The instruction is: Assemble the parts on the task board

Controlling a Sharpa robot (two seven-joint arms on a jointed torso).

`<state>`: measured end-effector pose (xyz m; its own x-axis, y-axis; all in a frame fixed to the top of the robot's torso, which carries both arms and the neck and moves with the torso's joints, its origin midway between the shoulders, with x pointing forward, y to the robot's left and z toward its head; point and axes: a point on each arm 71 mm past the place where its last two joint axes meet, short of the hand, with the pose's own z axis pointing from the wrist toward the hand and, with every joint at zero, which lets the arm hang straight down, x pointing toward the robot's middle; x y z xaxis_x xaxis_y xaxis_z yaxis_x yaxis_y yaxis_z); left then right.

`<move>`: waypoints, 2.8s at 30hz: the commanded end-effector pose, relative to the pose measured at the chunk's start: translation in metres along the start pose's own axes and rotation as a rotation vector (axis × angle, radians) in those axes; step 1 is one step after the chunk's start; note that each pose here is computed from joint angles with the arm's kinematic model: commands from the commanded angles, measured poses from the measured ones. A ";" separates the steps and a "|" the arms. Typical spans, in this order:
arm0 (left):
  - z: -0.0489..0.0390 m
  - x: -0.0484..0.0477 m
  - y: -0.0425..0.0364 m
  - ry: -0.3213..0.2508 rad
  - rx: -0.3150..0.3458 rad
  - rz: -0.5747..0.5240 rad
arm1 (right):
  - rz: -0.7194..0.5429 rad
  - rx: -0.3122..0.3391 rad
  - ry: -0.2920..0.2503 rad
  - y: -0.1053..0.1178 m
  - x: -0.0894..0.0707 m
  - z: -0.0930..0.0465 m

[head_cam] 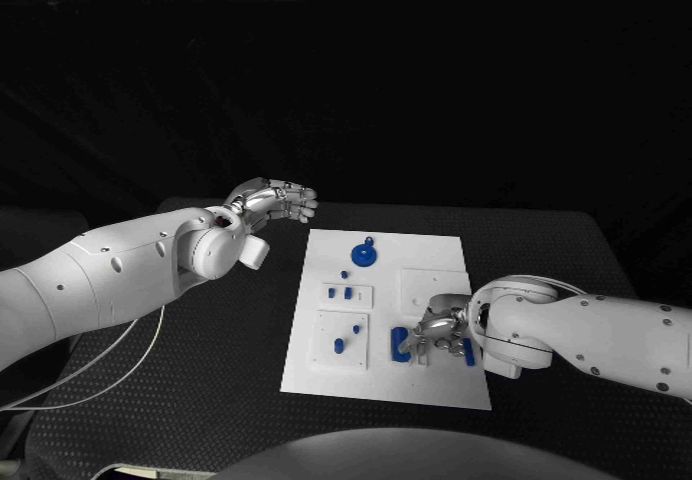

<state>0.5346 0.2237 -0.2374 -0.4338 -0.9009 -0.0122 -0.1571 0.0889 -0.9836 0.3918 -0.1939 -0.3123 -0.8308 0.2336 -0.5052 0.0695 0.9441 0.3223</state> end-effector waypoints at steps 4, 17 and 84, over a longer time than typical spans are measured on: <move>0.0003 0.0015 -0.0010 0.014 0.007 -0.009 | -0.095 -0.059 0.017 0.002 0.004 -0.005; 0.0004 0.0018 -0.0010 0.016 0.007 -0.009 | -0.111 -0.051 -0.031 0.006 0.000 -0.002; 0.0000 0.0013 0.0001 0.015 0.001 -0.008 | -0.125 0.168 -0.119 -0.072 -0.038 -0.033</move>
<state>0.5344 0.2254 -0.2385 -0.4337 -0.9010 -0.0132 -0.1621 0.0924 -0.9824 0.4037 -0.2788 -0.2853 -0.7532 0.1833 -0.6318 0.1001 0.9811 0.1654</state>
